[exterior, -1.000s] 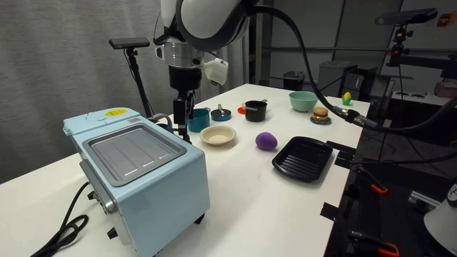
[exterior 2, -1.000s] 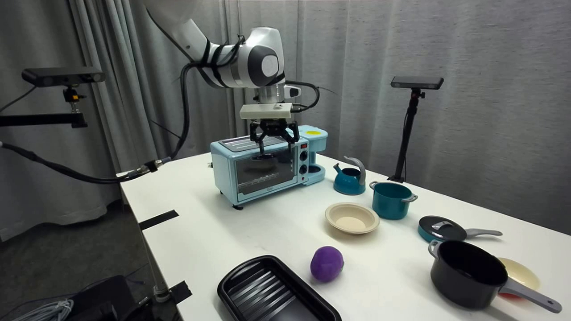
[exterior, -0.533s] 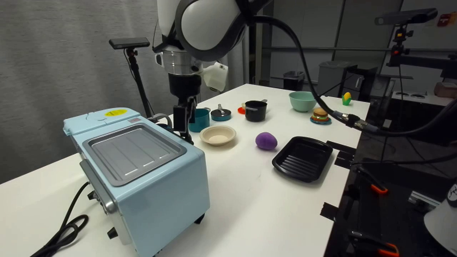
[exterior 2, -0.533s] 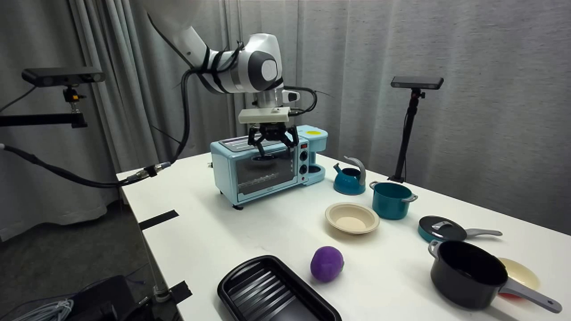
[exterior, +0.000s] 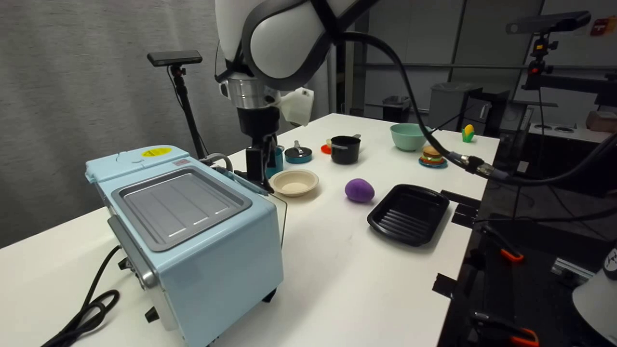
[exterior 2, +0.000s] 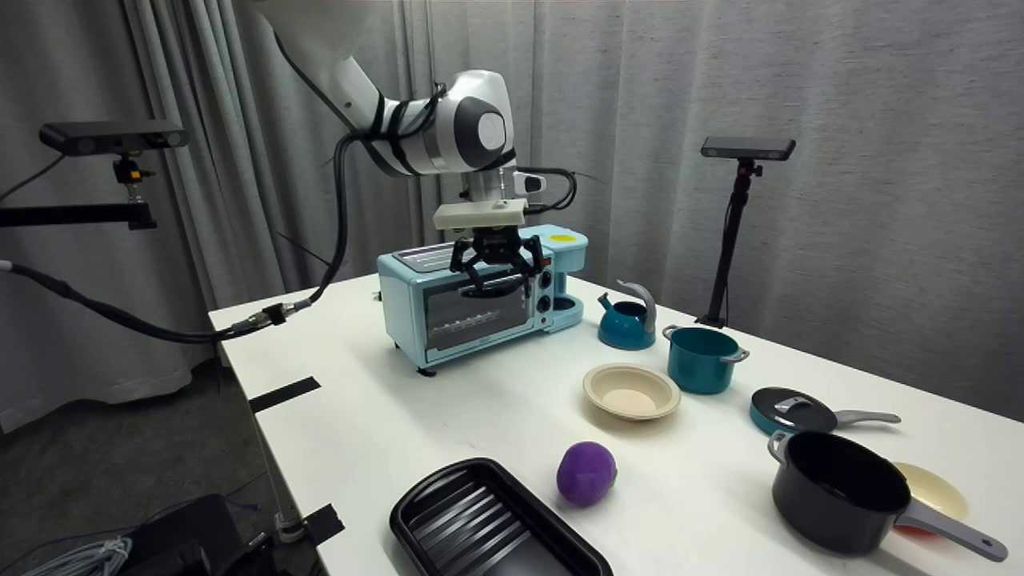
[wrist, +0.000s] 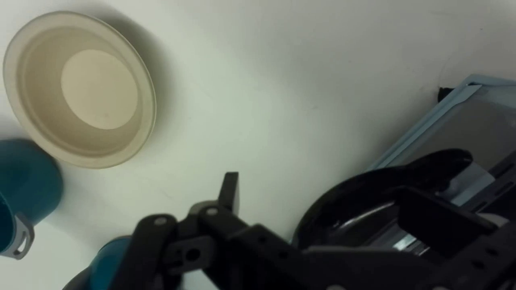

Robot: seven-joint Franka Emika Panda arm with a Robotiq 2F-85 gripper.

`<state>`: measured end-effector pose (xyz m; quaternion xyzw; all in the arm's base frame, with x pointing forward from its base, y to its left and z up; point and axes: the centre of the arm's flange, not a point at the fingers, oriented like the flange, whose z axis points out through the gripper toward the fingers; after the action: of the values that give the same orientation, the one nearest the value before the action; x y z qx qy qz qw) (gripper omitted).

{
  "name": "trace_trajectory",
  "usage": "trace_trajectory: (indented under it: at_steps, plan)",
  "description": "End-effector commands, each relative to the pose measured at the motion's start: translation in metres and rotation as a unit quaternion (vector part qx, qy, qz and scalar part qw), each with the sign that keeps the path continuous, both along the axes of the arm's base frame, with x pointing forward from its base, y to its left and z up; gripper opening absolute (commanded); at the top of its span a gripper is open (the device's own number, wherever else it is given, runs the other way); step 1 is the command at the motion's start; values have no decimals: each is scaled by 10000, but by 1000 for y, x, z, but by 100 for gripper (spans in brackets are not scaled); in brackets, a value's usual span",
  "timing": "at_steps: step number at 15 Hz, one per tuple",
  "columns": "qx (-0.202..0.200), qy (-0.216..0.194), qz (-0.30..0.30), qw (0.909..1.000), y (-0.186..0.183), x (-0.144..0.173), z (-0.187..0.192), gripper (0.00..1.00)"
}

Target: Open and close the oven

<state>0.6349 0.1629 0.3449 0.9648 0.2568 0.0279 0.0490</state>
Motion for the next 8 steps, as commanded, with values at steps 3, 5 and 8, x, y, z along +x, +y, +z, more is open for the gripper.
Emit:
trace_trajectory:
  at_steps: [3,5,8]
  plan:
    - [-234,103,-59,9997,-4,10,-1,100]
    - [-275,133,-57,9995,-4,10,-4,100]
    - [-355,205,-37,9992,-6,11,-9,100]
